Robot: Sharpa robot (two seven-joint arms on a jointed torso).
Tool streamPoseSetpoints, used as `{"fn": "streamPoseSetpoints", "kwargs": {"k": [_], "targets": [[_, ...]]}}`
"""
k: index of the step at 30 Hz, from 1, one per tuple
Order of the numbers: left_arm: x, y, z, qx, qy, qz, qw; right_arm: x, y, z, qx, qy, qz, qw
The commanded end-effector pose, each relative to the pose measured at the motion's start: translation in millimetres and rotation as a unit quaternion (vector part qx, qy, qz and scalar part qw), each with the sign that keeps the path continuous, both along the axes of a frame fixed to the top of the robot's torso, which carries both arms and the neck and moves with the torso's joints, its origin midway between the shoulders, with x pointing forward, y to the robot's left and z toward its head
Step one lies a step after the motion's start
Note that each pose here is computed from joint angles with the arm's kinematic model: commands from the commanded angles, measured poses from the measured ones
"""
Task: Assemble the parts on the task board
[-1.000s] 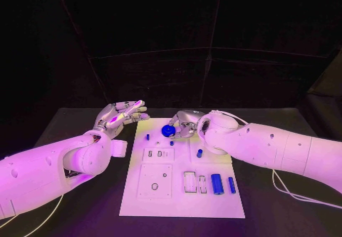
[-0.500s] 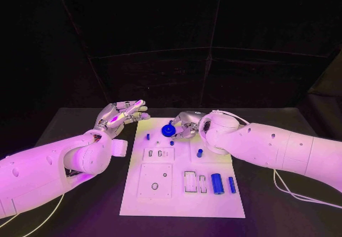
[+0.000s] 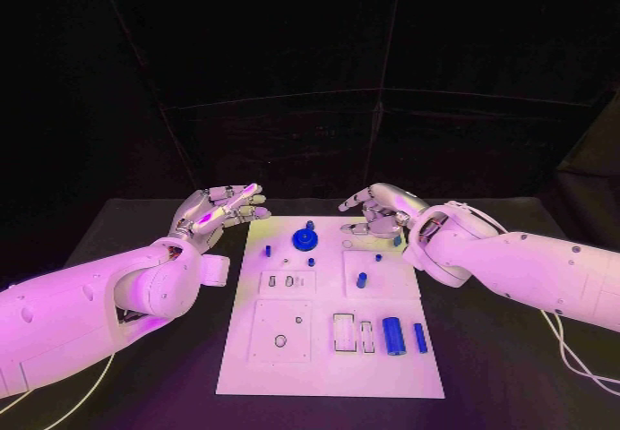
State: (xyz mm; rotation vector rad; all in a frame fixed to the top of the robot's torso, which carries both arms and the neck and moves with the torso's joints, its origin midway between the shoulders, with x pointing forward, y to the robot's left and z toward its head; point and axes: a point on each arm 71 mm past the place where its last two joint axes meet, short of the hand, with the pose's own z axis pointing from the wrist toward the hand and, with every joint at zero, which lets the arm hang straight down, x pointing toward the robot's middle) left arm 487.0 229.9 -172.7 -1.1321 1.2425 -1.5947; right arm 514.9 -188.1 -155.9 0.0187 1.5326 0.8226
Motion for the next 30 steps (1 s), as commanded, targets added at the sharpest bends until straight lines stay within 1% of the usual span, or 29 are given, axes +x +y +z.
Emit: {"fn": "streamPoseSetpoints", "kwargs": {"k": [1, 4, 6, 12, 14, 16, 19, 24, 30], "targets": [[0.5, 0.0, 1.5, 0.001, -0.004, -0.001, 1.000, -2.8, -16.5, 5.4, 0.066, 0.010, 0.007, 0.998], [0.8, -1.9, 1.3, 0.000, -0.004, -0.002, 1.000, -5.3, -39.3, 4.9, 0.065, 0.019, 0.007, 0.998], [1.0, -3.9, 1.2, -0.001, -0.004, -0.005, 1.000, -5.7, -54.4, 4.3, 0.061, 0.021, 0.002, 0.998], [1.5, -6.7, 0.6, -0.003, -0.004, -0.009, 1.000, -1.6, -92.7, 0.6, 0.045, 0.021, -0.027, 0.998], [1.4, -7.3, 0.3, -0.003, -0.004, -0.011, 1.000, -0.4, -103.4, -3.7, 0.040, 0.024, -0.037, 0.998], [1.3, -8.0, -0.2, -0.004, -0.004, -0.013, 1.000, -0.5, -111.8, -10.7, 0.034, 0.030, -0.045, 0.998], [1.3, -8.8, -0.6, -0.004, -0.003, -0.015, 1.000, 0.1, -119.2, -19.4, 0.025, 0.040, -0.053, 0.997], [1.7, -8.8, -1.5, -0.004, -0.003, -0.016, 1.000, 0.7, -123.2, -34.0, 0.012, 0.056, -0.060, 0.997], [1.8, -8.9, -2.7, -0.004, -0.002, -0.016, 1.000, 2.3, -122.2, -46.5, 0.000, 0.073, -0.060, 0.996]]}}
